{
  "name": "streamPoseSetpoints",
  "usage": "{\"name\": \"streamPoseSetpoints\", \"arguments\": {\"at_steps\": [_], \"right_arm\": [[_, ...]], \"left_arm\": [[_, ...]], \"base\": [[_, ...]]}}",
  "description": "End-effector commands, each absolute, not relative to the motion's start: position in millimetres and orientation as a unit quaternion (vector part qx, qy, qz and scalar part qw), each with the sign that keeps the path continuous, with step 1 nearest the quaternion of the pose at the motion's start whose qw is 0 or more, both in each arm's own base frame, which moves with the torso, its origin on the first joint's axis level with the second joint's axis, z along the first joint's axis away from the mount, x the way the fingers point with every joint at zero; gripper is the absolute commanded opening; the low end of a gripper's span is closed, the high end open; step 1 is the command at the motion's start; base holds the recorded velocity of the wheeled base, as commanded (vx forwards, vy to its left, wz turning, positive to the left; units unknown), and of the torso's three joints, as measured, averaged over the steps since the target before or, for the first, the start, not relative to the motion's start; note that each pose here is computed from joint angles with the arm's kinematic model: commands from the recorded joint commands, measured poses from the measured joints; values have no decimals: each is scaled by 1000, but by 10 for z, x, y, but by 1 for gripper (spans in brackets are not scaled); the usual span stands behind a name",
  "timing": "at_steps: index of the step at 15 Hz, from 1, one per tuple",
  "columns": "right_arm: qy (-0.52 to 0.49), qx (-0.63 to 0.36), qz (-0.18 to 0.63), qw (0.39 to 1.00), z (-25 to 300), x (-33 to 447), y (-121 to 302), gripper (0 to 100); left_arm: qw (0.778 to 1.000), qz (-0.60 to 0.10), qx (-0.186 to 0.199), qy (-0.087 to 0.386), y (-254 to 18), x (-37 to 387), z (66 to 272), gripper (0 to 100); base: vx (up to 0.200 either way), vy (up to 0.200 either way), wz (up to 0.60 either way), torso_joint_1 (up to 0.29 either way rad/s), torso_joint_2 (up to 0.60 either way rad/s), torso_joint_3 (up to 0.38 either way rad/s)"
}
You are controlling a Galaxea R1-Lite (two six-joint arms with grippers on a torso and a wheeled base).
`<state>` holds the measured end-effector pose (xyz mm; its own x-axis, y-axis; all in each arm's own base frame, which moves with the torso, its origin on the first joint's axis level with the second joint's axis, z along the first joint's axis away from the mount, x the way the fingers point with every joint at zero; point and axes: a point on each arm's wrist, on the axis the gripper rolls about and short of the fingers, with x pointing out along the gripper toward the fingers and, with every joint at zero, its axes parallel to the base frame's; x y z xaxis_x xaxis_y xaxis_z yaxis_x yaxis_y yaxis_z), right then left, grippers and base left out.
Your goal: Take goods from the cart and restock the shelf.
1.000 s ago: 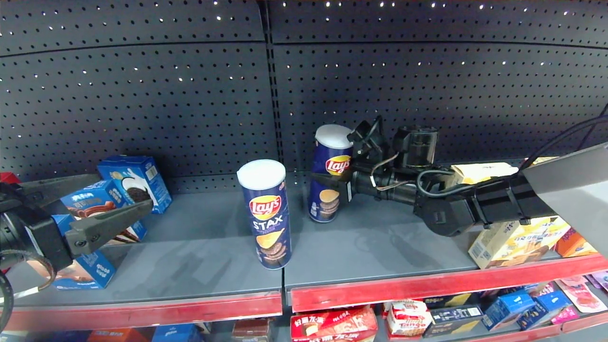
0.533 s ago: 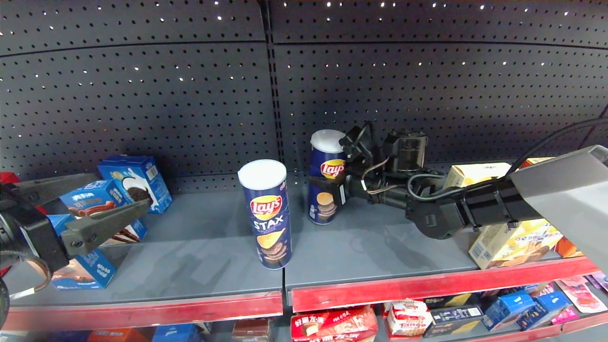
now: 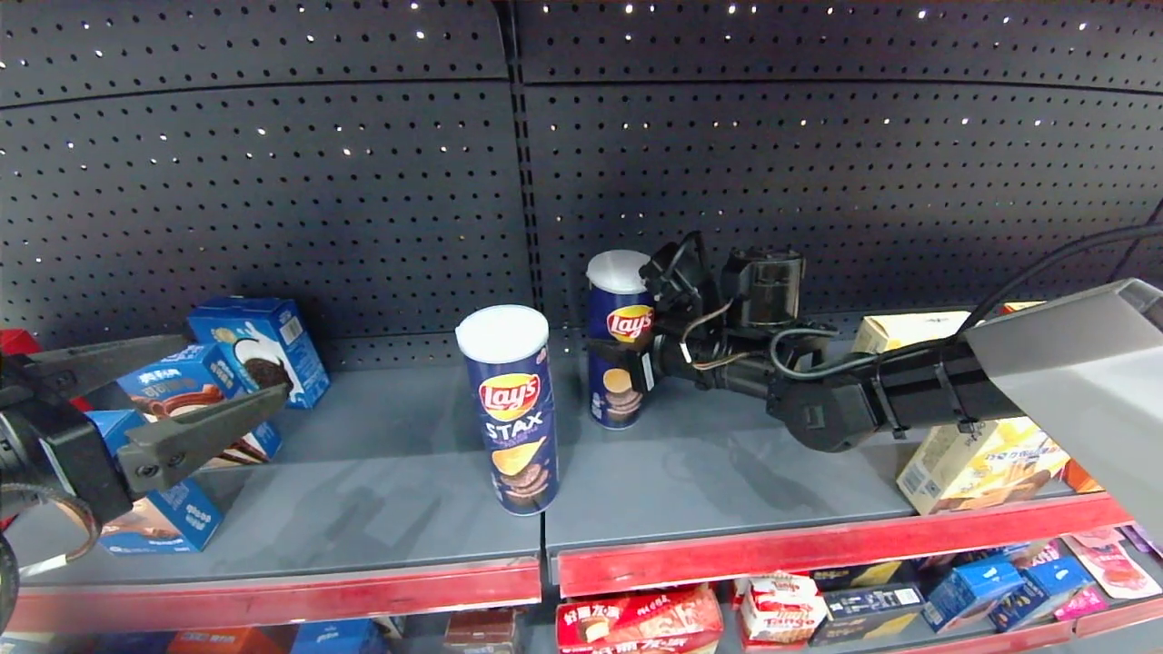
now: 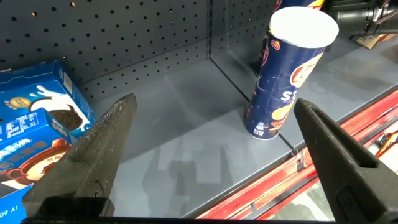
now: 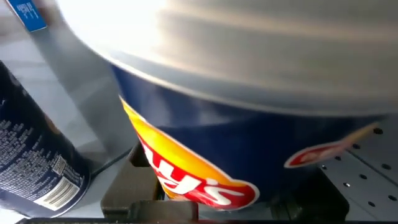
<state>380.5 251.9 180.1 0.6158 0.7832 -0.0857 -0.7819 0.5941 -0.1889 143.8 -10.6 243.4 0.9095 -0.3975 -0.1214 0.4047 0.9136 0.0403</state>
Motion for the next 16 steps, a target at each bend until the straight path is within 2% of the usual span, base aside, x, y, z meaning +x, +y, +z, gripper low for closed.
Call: {"name": "streamPoseSetpoints", "arguments": {"at_steps": [1, 10, 16], "right_arm": [[-7, -103, 437, 893, 1825, 3821, 2532, 0], [-14, -100, 427, 899, 1871, 3851, 2545, 0], [21, -105, 429, 897, 1947, 3754, 2522, 0]], "left_arm": [[977, -205, 32, 56, -104, 1441, 2432, 100], [976, -206, 32, 55, -107, 1441, 2436, 100], [976, -207, 20, 58, -108, 1437, 2434, 100]], "base": [[0, 0, 0, 0, 0, 0], [0, 0, 0, 0, 0, 0], [0, 0, 0, 0, 0, 0]]}}
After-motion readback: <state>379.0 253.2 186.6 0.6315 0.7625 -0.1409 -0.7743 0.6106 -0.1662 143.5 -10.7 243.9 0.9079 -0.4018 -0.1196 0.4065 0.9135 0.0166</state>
